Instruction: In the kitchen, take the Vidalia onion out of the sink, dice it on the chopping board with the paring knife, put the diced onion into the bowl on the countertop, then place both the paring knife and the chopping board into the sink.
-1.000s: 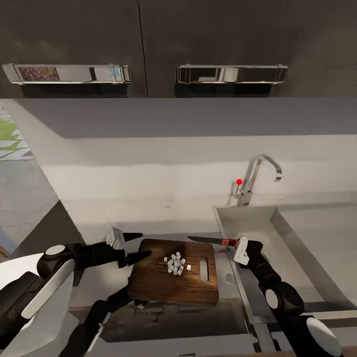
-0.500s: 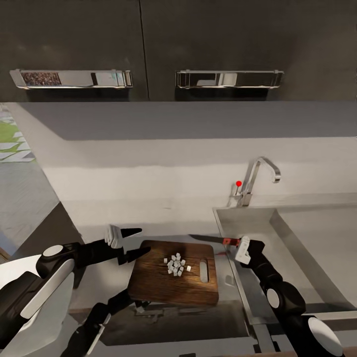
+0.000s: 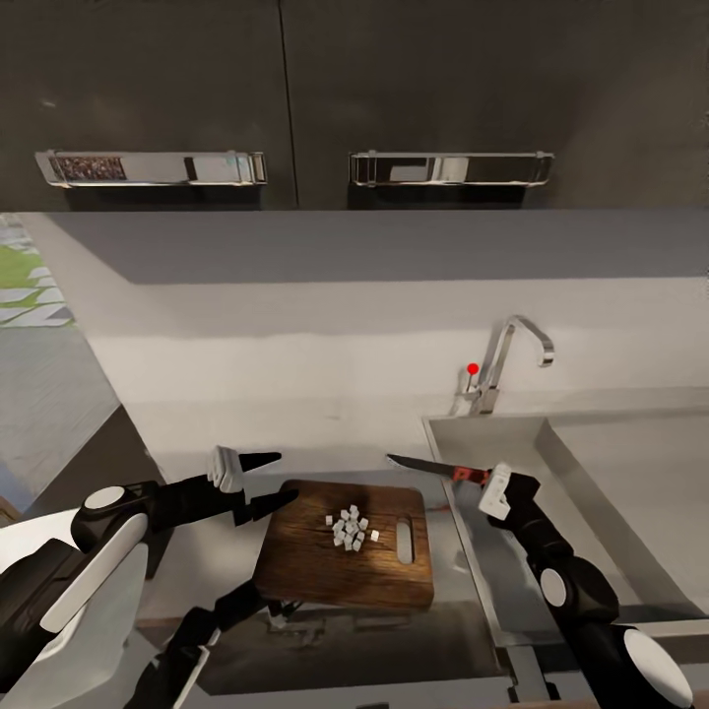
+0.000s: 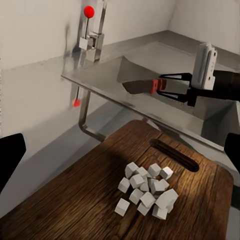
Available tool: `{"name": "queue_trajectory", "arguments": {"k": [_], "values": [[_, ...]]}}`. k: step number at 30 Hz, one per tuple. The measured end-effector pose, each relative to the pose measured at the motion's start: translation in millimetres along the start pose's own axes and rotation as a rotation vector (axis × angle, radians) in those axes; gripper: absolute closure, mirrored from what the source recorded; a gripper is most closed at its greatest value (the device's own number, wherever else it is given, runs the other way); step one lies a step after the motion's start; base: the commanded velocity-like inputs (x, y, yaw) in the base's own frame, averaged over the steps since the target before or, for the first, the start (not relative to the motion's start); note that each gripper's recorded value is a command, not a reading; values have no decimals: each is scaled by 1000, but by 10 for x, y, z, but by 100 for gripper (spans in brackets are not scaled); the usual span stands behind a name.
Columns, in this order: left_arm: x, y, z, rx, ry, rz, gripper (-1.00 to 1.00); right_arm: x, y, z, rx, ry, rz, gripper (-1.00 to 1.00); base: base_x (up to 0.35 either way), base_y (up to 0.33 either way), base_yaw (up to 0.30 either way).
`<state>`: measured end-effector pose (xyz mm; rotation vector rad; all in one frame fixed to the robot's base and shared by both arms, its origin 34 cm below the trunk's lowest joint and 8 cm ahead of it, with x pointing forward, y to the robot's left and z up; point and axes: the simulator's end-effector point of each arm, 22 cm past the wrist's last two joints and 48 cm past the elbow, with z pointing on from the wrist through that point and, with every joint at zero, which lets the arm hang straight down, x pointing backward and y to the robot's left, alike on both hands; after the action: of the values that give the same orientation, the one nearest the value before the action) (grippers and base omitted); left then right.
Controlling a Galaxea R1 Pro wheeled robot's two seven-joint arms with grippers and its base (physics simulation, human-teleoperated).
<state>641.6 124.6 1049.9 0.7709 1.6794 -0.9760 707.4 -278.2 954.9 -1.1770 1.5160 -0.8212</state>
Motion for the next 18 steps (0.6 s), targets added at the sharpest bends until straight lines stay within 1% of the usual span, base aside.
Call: {"name": "queue_trajectory", "arguments": {"k": [3,6,16,18], "values": [[-18,-8,-5,0,-2,3,-100,-1,-38,-8,7,-2,17,100,0,0,0],[-34,-19,-8,0,-4,7,-100,-18,-63,-15,12,-6,24,100,0,0,-19],[-89,-47,-24,-1,-9,18,-100,-123,-91,-35,17,-26,21,100,0,0,-54],[-90,-47,-25,-1,-9,18,-100,-147,-132,-36,38,-32,21,100,0,0,-7]]}}
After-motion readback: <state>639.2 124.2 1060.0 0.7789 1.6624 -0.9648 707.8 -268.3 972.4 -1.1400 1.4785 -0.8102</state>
